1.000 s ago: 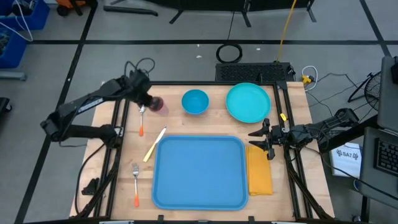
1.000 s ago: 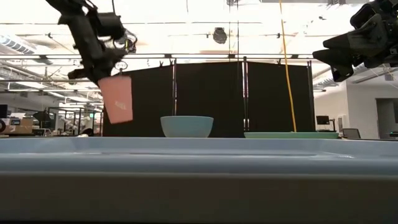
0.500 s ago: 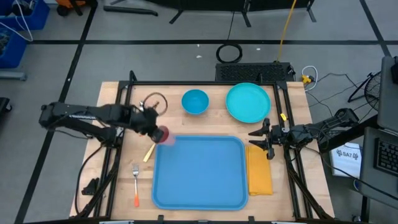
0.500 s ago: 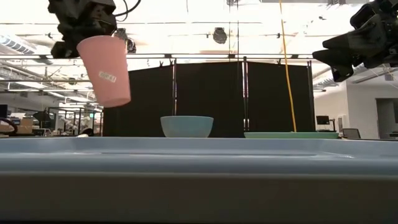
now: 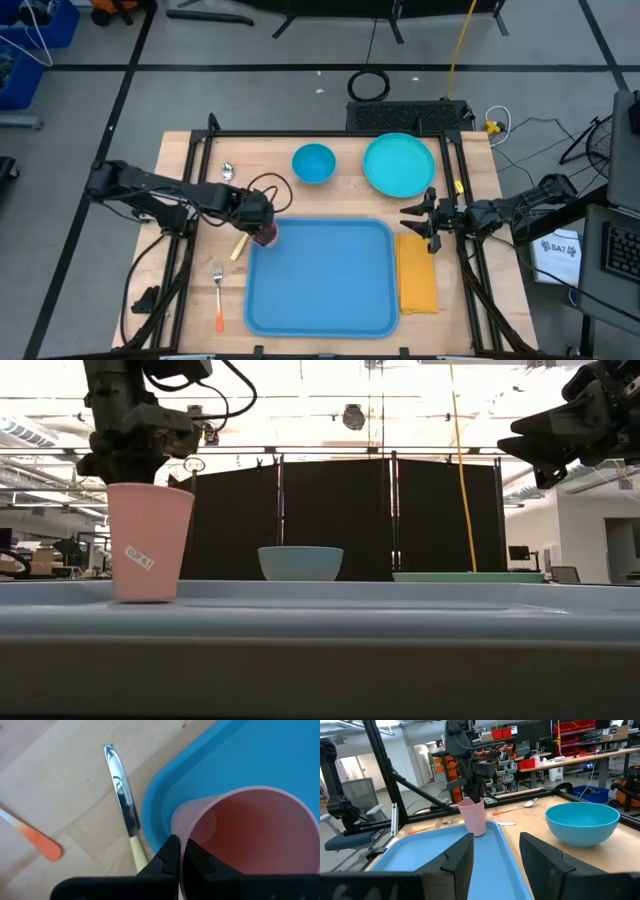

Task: Set up tray
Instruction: Put the pink cup on the blue serving tray

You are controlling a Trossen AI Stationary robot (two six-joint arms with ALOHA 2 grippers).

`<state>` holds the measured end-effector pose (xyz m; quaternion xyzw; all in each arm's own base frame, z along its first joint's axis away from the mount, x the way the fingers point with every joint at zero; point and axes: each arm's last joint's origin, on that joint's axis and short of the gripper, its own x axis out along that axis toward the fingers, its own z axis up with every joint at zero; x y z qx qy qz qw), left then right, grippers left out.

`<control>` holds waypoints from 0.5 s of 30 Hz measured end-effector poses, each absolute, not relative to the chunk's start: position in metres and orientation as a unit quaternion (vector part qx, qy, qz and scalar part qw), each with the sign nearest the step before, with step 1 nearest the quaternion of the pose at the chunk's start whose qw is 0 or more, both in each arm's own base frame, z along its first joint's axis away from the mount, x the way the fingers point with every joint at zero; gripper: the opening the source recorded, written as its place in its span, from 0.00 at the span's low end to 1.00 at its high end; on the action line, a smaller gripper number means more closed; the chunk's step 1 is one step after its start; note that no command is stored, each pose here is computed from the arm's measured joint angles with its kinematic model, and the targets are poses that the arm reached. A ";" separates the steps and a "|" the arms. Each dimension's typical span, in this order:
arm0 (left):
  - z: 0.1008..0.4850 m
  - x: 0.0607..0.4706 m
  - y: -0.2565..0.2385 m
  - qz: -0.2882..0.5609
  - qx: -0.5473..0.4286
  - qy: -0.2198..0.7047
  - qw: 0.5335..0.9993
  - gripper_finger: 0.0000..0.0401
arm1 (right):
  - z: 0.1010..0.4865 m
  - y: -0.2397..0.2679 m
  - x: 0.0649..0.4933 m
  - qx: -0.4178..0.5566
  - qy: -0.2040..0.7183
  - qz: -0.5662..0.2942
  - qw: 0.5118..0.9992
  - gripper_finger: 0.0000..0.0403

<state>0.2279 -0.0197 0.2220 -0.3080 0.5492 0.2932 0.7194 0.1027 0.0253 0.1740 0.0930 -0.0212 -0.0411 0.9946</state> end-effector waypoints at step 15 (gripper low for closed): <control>0.222 0.230 -0.019 0.291 -0.310 0.545 0.722 0.16 | 0.174 0.025 0.103 0.093 -0.021 -0.041 0.995 0.38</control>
